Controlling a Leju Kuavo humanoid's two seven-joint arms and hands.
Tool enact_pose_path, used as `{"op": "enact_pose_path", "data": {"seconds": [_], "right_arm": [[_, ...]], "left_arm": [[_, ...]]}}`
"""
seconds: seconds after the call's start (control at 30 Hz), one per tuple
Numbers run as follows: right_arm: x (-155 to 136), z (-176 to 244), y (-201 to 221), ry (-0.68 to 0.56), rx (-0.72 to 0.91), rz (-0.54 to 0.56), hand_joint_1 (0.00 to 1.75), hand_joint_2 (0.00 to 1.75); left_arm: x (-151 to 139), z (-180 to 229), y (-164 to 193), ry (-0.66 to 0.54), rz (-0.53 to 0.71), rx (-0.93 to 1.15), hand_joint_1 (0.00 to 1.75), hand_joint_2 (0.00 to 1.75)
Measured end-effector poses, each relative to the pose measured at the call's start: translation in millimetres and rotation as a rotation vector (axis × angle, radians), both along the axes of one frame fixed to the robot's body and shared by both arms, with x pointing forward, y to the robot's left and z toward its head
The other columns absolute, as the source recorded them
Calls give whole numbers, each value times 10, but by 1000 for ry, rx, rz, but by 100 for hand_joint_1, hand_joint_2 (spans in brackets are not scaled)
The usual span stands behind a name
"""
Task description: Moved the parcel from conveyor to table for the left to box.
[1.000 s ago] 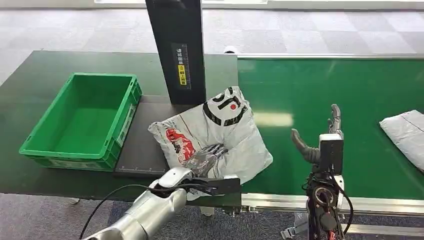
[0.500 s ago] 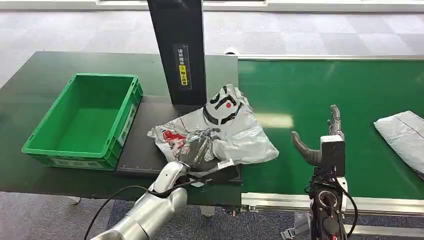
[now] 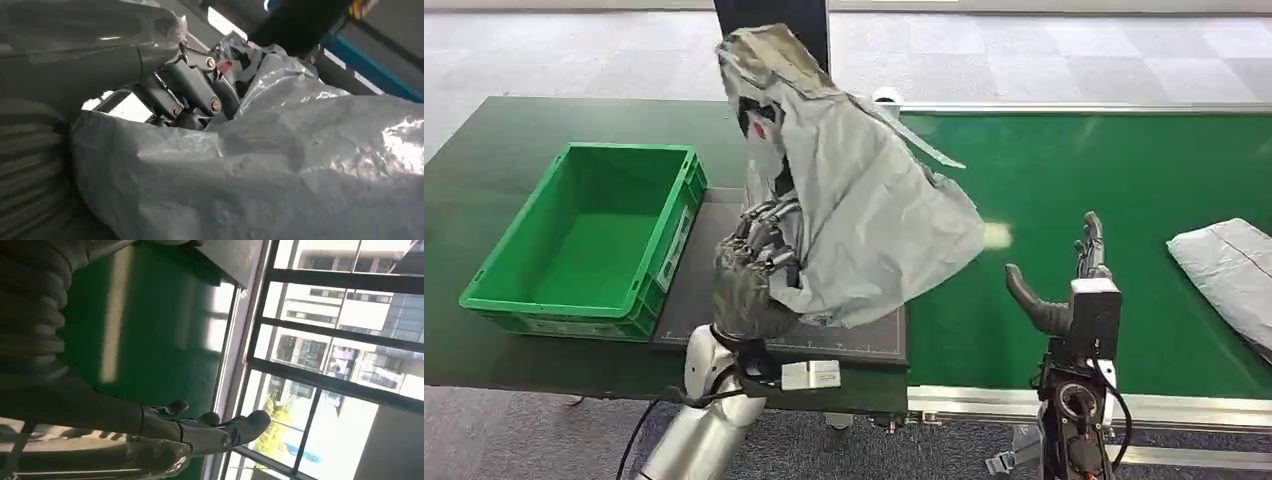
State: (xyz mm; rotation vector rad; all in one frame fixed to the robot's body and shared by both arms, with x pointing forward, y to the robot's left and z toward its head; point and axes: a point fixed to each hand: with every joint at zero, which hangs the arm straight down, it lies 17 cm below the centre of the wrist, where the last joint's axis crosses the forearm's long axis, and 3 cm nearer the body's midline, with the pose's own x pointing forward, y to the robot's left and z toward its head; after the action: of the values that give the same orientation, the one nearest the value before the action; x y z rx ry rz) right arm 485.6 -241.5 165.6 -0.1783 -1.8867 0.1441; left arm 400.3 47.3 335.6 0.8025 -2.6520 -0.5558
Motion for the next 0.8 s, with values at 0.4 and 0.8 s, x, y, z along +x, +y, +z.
{"op": "enact_pose_path", "data": {"seconds": [0.4,0.8], "right_arm": [[-7,-96,90,17,1,26,0,175],[-25,-222,126,55,-55,54,0,175]], "left_arm": [[4,874,1155,-275,419,62,175,175],[1517,-350,3105,396,1038,30,175,175]]}}
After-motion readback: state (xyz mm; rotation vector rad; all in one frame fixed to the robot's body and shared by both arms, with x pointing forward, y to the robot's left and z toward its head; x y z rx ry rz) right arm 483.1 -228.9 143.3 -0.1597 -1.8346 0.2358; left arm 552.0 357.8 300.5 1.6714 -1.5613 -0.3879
